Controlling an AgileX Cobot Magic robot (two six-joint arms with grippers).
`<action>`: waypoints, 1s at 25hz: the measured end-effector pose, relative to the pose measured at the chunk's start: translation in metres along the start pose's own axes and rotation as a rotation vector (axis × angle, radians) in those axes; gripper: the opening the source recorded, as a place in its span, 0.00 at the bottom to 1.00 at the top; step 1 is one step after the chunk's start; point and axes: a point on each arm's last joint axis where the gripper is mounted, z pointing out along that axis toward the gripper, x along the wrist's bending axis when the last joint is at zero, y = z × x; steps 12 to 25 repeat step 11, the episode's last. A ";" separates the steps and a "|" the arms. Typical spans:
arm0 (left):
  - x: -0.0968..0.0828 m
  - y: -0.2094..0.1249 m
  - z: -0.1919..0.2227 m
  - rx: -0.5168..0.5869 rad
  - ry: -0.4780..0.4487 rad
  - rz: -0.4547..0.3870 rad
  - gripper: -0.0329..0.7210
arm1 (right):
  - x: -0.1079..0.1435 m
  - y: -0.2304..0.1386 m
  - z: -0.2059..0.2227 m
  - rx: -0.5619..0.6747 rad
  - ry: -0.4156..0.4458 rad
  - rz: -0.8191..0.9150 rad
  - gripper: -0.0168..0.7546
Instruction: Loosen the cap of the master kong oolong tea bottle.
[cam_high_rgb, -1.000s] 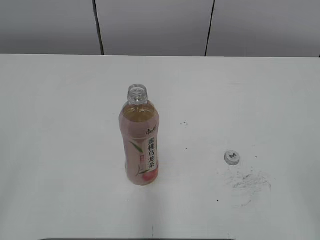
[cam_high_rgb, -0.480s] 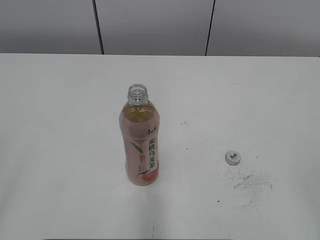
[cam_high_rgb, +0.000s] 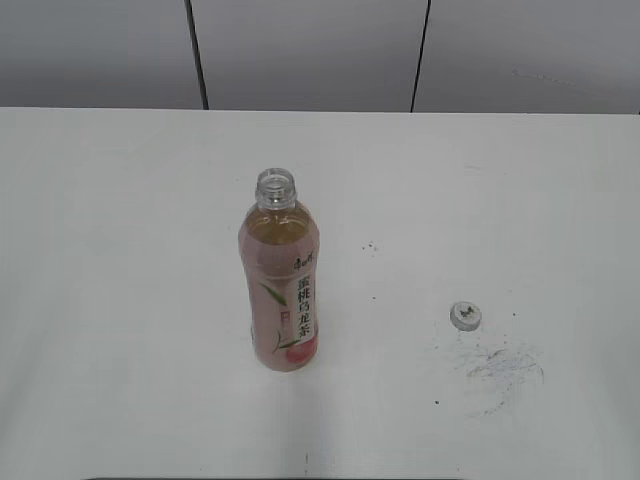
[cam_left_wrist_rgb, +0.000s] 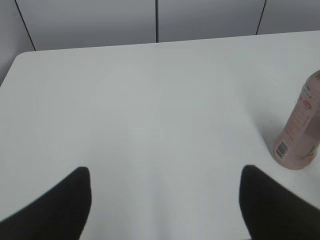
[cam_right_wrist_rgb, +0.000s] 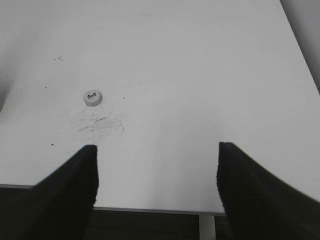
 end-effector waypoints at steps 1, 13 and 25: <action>0.000 0.000 0.000 0.000 0.000 0.000 0.76 | 0.000 0.000 0.000 0.000 0.000 0.000 0.74; 0.000 0.000 0.000 0.000 0.000 0.000 0.76 | 0.000 0.000 0.000 0.000 0.000 0.000 0.74; 0.000 0.000 0.000 0.000 0.000 0.000 0.76 | 0.000 0.000 0.000 0.000 0.000 0.000 0.74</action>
